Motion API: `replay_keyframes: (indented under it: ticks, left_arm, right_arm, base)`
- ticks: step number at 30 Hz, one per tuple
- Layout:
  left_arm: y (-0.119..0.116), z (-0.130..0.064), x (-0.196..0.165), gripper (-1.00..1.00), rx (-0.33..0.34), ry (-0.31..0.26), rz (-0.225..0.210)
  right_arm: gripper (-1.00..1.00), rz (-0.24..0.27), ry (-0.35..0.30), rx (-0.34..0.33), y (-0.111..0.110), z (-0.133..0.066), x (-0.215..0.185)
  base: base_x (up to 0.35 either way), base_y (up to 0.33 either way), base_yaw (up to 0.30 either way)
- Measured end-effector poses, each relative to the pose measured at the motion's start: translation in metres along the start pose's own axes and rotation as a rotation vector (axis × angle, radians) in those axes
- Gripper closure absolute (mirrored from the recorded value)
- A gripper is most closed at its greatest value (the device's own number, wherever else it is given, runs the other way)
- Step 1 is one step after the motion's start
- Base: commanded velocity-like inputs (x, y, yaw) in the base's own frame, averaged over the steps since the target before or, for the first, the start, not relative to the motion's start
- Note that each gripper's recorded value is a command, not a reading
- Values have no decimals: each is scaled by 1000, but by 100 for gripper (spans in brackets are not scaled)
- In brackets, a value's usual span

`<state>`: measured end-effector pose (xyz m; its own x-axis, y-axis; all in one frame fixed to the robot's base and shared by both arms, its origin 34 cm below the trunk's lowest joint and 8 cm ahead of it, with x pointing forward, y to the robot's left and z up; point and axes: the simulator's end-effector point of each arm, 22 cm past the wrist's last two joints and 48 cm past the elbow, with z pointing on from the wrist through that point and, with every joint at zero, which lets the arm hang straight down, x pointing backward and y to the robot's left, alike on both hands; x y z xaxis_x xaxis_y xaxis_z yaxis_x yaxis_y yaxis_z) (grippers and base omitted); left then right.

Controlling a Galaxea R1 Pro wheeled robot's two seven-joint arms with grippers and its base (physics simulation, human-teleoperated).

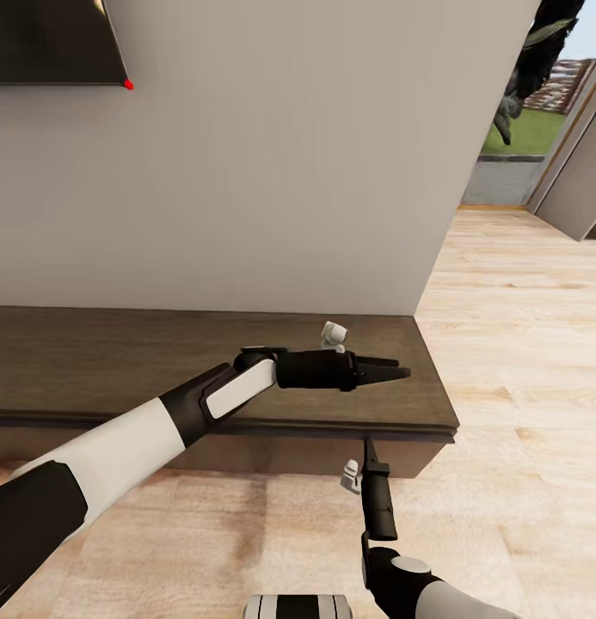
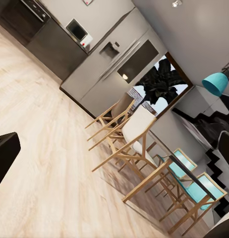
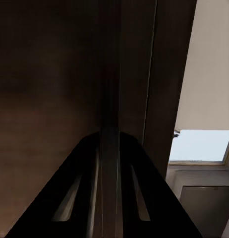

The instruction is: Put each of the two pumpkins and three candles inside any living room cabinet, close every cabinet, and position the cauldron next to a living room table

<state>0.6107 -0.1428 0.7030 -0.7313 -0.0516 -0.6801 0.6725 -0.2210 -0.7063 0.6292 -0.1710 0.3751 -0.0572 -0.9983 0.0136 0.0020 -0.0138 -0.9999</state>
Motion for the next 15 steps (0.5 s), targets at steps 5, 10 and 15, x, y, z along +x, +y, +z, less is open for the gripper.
replay_keyframes:
  ticks: [5,10,15]
  left_arm:
    - [-1,1,0,-100,3,0,1]
    - [-1,0,0,-100,2,0,1]
    - [0,0,0,-100,0,0,0]
  right_arm:
    - [100,3,2,-1,0,0,0]
    - [100,3,1,-1,0,0,0]
    - [100,3,1,-1,0,0,0]
  base:
    - [-144,0,0]
    - [-48,0,0]
    - [-3,0,0]
